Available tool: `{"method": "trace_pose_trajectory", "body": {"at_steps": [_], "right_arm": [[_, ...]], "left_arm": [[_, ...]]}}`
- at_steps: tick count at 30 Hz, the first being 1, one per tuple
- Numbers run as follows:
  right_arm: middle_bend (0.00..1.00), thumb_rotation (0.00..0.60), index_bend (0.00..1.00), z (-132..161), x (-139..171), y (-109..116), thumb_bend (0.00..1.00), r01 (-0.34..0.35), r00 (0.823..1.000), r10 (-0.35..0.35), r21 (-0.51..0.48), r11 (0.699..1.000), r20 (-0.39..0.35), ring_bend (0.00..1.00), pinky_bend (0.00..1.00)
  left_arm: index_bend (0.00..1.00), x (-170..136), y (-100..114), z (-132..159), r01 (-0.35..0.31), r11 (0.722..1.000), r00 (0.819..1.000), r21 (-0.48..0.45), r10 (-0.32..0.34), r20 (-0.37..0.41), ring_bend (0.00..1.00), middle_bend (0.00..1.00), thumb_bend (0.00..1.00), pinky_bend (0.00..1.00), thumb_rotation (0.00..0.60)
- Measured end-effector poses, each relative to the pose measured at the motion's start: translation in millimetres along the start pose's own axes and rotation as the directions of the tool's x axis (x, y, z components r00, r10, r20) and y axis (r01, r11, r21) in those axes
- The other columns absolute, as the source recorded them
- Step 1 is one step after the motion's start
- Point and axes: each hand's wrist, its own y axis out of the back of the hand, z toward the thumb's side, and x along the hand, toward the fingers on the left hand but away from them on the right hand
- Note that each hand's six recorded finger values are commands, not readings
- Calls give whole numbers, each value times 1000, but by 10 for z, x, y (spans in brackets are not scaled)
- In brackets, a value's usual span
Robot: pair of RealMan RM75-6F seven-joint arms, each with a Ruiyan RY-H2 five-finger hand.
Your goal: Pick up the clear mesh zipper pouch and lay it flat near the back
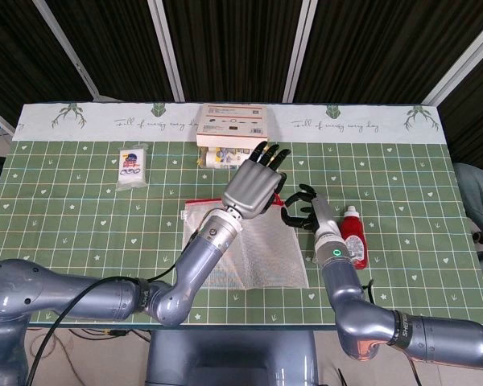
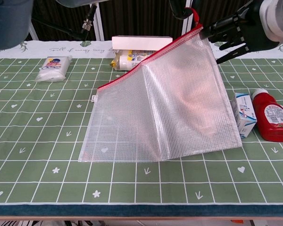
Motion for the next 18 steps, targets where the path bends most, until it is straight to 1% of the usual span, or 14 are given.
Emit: {"method": "trace_pose_trajectory", "body": {"at_steps": [4,14,18], "right_arm": [[101,600,601,61,21,10,550,0,1000,0,-10,1000,-15,0,194],[105,600,606,177,85,52,550,-7,1000,5,-55,998,-31,0,193],[117,600,616,220,103,72,550,-8,999,5,-85,996,-37,0,193]], "left_arm": [[578,-33,-16,-70,5,1000,1000,0,-5,-8,0,83,463,0,600],[578,-106,-38,-359,11,1000,998,3,-11,-55,0,83,463,0,600],[578,-132,-42,-446,12,1000,998,4,-12,-68,0,83,463,0,600]]}}
